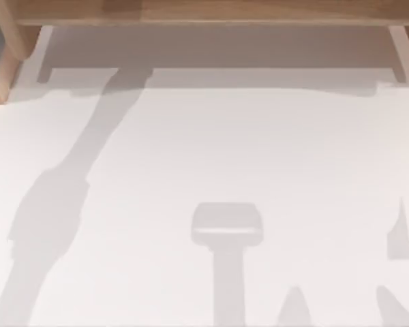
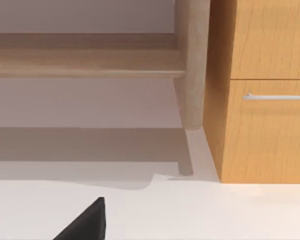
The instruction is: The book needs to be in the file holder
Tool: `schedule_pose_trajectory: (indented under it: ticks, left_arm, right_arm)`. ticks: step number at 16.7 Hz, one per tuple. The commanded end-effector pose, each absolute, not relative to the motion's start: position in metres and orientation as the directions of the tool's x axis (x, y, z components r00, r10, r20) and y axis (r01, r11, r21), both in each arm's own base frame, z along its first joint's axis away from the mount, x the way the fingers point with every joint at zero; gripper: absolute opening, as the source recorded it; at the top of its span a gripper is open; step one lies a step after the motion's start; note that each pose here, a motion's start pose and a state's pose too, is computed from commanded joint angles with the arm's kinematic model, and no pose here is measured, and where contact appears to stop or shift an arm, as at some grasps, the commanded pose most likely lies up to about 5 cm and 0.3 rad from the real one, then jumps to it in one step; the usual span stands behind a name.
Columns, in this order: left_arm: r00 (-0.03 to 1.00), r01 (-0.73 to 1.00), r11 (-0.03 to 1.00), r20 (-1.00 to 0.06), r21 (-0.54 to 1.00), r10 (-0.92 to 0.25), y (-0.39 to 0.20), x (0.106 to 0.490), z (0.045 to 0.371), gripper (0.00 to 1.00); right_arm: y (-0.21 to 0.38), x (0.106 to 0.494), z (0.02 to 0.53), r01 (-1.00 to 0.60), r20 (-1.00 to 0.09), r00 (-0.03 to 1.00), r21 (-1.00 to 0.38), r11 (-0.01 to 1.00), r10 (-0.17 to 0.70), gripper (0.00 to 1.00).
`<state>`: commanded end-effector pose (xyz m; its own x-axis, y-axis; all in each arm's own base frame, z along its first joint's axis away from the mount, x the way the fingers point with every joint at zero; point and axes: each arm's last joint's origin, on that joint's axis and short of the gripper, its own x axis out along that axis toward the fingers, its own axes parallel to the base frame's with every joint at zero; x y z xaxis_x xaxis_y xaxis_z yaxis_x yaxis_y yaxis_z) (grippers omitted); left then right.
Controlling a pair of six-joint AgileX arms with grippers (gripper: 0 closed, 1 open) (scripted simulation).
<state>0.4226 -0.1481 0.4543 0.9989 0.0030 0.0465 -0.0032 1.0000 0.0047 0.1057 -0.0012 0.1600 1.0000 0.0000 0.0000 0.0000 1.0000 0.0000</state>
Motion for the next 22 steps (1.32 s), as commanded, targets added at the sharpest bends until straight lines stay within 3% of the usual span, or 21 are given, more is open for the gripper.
schedule_pose_trajectory:
  ticks: [6, 10, 16, 22]
  left_arm:
    - [0.953, -0.227, 0.965, 0.234, 0.128, 0.193, -0.106, 0.382, 0.47, 0.0]
    - [0.872, -0.448, 0.858, 0.335, 0.25, 0.358, -0.065, 0.352, 0.456, 0.0]
    - [0.721, -0.691, 0.519, 0.424, 0.503, 0.548, 0.006, 0.311, 0.4, 0.0]
    - [0.648, -0.619, 0.097, 0.437, 0.779, 0.624, 0.081, 0.277, 0.334, 0.0]
  right_arm:
    - [-0.001, 0.106, 0.16, 0.0, 0.0, 1.0, 0.0, 1.0, 0.0, 1.0]
    - [-0.001, 0.106, 0.16, 0.0, 0.0, 1.0, 0.0, 1.0, 0.0, 1.0]
    - [-0.001, 0.106, 0.16, 0.0, 0.0, 1.0, 0.0, 1.0, 0.0, 1.0]
    - [-0.001, 0.106, 0.16, 0.0, 0.0, 1.0, 0.0, 1.0, 0.0, 1.0]
